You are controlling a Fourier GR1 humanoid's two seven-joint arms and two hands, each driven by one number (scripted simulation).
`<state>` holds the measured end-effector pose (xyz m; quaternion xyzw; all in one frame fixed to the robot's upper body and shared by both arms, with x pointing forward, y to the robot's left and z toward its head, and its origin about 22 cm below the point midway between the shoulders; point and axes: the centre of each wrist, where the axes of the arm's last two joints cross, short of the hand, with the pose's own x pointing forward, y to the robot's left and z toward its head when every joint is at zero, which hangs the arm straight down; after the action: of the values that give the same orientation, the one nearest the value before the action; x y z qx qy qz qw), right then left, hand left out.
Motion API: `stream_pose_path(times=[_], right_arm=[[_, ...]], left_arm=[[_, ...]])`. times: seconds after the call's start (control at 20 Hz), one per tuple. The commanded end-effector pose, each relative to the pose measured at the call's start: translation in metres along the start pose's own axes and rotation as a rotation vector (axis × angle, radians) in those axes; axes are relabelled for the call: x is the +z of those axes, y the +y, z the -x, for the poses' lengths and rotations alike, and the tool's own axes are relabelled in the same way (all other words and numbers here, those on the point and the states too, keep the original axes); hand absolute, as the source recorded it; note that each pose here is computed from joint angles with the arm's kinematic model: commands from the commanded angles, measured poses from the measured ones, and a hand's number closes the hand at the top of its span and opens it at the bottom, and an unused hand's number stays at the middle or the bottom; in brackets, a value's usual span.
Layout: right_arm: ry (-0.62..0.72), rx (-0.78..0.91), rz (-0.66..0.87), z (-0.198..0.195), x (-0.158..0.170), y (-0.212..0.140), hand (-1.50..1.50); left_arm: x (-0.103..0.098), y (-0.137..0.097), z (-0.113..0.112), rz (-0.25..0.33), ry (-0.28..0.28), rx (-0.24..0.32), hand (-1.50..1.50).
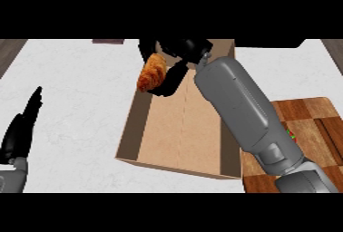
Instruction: Pick the croissant from the cutting board and place it in the cardboard box
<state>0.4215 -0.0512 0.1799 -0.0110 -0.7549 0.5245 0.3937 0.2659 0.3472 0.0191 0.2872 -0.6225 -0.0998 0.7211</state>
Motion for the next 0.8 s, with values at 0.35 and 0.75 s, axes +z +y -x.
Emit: stream_pose_path(times=[0.35, 0.75], right_arm=[[0.227, -0.103, -0.078, 0.010, -0.016, 0.049, -1.50], [0.072, -0.227, 0.103, 0.015, -0.017, 0.043, -1.50]], left_arm=[[-0.006, -0.002, -0.001, 0.022, -0.025, -0.008, 0.00], [-0.011, -0.003, -0.003, 0.023, -0.020, 0.000, 0.00]])
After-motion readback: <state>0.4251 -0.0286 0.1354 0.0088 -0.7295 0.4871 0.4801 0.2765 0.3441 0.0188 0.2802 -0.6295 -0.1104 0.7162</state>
